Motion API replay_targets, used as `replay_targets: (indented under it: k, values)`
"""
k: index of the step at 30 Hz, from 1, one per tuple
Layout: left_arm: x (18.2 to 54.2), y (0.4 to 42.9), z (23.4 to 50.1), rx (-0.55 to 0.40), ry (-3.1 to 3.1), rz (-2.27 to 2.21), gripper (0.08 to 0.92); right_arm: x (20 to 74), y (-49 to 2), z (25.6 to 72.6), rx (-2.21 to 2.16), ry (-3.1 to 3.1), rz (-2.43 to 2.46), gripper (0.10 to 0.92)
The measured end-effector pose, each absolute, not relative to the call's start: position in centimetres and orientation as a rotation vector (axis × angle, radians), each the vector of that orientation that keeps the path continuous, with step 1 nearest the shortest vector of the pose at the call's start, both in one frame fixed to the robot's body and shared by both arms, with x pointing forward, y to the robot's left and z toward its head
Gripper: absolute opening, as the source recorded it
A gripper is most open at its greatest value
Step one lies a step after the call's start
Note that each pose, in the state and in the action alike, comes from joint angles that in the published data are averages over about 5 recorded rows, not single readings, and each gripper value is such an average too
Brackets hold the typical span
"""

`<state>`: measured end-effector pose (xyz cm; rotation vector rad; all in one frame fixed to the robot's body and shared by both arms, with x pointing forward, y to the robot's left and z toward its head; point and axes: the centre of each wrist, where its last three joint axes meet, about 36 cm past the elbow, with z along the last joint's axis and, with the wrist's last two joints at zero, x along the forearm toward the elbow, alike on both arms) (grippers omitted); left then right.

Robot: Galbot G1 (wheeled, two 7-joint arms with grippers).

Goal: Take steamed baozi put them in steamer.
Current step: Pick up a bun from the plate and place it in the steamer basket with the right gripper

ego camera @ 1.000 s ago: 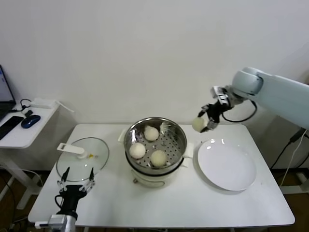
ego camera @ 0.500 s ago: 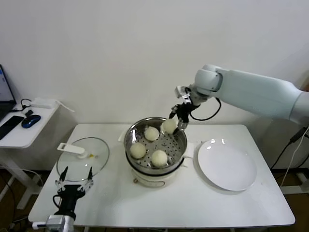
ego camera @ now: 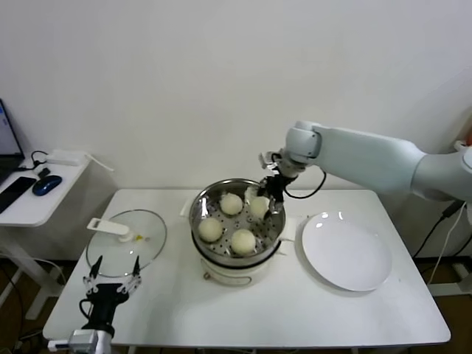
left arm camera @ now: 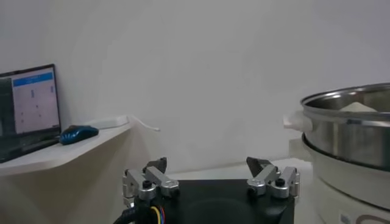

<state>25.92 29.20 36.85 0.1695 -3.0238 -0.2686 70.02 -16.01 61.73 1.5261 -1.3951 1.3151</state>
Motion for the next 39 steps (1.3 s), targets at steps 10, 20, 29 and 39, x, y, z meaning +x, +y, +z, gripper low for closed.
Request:
replay_targets:
  k: [10, 20, 29, 39]
  values:
    - [26.0, 29.2, 36.6, 0.168, -3.021, -0.263, 0.823, 70.4, -15.6, 59.7, 1.51, -1.374, 1.31, 0.721]
    - [26.0, 29.4, 36.4, 0.172, -3.02, -0.257, 0.823, 70.5, -15.4, 58.8, 1.502, -1.359, 1.312, 0.721]
    - [26.1, 29.4, 36.3, 0.173, -3.019, -0.256, 0.823, 70.5, -15.3, 58.5, 1.503, -1.357, 1.316, 0.792]
    - [26.0, 29.4, 36.3, 0.176, -3.019, -0.253, 0.823, 70.2, -15.4, 59.7, 1.53, -1.368, 1.312, 0.823]
